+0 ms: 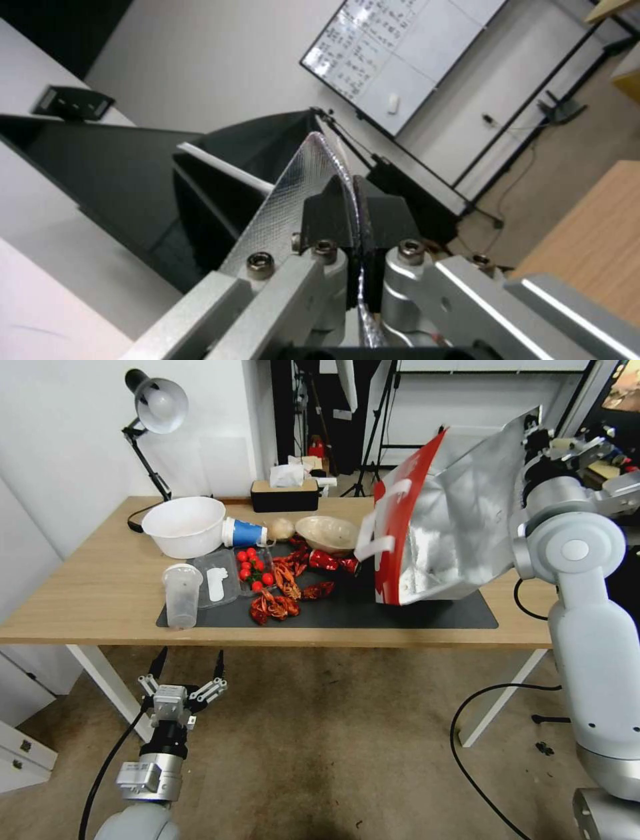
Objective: Pick up the food delivery bag from the floor and place it on the table.
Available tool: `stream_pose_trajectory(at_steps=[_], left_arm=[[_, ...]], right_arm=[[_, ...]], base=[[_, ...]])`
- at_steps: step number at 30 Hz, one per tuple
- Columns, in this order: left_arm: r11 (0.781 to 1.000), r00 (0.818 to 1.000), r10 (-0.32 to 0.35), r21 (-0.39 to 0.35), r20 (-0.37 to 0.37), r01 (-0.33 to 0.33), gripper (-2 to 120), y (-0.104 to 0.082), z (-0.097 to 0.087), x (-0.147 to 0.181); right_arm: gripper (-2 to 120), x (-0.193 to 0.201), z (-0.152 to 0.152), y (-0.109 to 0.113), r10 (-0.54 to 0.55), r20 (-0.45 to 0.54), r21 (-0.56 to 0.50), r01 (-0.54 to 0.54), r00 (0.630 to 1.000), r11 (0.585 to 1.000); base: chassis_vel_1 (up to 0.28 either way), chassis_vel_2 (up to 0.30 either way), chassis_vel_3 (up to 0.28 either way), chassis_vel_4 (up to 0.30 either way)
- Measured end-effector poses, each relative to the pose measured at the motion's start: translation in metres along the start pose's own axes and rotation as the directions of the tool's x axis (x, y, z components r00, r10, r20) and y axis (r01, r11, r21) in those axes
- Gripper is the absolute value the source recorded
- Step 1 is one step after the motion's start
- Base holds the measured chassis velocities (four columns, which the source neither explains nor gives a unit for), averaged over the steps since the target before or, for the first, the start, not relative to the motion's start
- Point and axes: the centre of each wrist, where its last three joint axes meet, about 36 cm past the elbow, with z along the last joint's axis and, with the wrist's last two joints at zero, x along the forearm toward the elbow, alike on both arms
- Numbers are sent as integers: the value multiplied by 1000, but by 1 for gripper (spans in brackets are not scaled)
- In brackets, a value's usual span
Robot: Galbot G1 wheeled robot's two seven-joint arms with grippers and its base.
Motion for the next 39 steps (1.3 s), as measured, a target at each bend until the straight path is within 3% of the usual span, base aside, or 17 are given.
stream_pose_trajectory(at_steps=[10,17,22,30,34,39], left_arm=[[1000,1000,3,3,2,-3,100,1,1,0],[1000,1000,1,6,8,-1,100,2,0,-1],[1000,1000,-1,8,11,1,100,1,0,-1],[1000,1000,-4,11,20,4,100,2,0,-1],[1000,1000,-4,17,24,3,100,2,0,-1],[1000,999,-2,27,37,1,100,3,0,-2]], right_arm=[[5,-10,-8,-23,-6,-21,85,8,1000,996],[34,-17,-18,-30,-28,-22,135,31,999,990],[48,-17,-21,-31,-38,-20,147,40,999,988],[83,-10,-26,-34,-73,-19,157,75,997,985],[96,-5,-28,-34,-92,-18,165,94,996,982],[100,10,-32,-35,-146,-8,229,144,989,963]], base=[[0,0,0,0],[0,0,0,0],[0,0,0,0],[0,0,0,0],[0,0,0,0],[0,0,0,0]])
